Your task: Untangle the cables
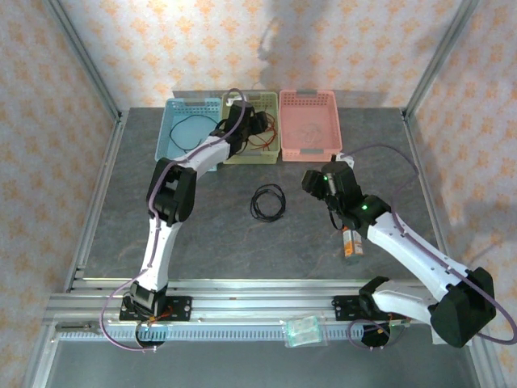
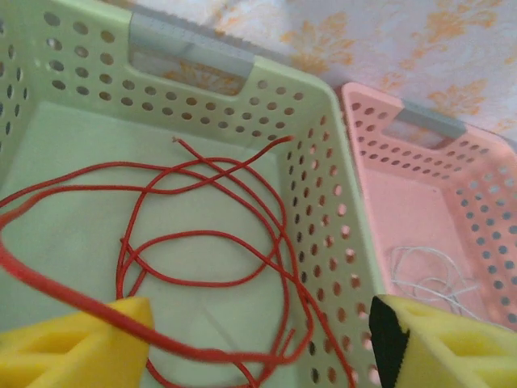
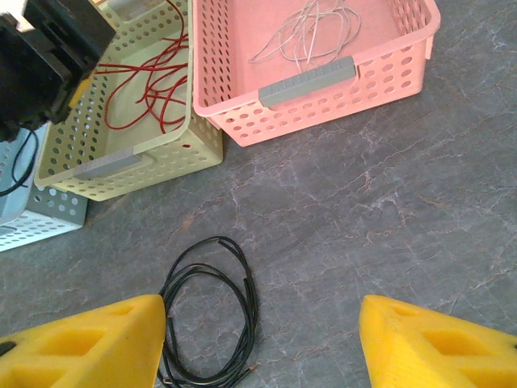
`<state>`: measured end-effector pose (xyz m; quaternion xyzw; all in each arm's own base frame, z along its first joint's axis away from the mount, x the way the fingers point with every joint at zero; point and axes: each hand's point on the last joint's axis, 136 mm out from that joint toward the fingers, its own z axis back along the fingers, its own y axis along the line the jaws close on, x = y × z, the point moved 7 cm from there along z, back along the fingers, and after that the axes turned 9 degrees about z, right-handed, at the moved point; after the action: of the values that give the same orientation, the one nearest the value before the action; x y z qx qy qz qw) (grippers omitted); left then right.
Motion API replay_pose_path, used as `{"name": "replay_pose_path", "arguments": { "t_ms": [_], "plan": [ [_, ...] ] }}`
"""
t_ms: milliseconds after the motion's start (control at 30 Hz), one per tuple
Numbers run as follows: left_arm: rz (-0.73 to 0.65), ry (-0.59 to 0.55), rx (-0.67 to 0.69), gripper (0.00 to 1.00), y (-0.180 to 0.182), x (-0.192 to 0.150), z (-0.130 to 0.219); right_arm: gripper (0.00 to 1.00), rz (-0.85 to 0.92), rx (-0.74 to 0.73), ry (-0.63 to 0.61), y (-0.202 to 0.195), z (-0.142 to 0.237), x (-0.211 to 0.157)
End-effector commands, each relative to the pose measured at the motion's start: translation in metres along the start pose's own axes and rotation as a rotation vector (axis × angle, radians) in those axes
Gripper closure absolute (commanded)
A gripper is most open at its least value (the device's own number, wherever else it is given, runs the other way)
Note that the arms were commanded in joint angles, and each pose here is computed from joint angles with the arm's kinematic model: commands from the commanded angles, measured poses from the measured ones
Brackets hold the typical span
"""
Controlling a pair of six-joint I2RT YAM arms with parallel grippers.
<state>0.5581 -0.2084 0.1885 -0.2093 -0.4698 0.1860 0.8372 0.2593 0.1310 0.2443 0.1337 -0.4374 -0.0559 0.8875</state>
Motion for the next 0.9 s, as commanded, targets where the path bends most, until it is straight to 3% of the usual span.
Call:
{"name": "replay_pose_path", "arguments": {
  "t_ms": [0,133,267,500,633,867],
  "plan": [
    [-0.021,-0.075,0.060,0.18,-0.016,0.028,0.047,0.35,-0.003,-0.046,-0.027,-0.008,0.003,0.000],
    [-0.026,-0.051,0.080,0.08,-0.016,0.021,0.069,0.35,0.026,-0.070,-0.009,-0.012,0.002,-0.004],
    [-0.027,-0.027,0.061,0.05,-0.015,0.013,0.094,0.35,0.051,-0.084,0.014,-0.014,0.000,-0.008],
    [-0.064,0.054,-0.126,0.06,-0.017,-0.007,0.147,0.42,0.153,-0.026,0.135,-0.005,-0.017,-0.022],
    [-0.102,0.099,-0.126,0.06,0.000,-0.029,0.173,0.49,0.190,-0.003,0.216,0.000,-0.031,-0.033],
    [-0.044,0.138,-0.091,0.12,0.044,-0.067,0.214,0.67,0.210,0.035,0.285,0.019,-0.053,-0.041]
  ]
}}
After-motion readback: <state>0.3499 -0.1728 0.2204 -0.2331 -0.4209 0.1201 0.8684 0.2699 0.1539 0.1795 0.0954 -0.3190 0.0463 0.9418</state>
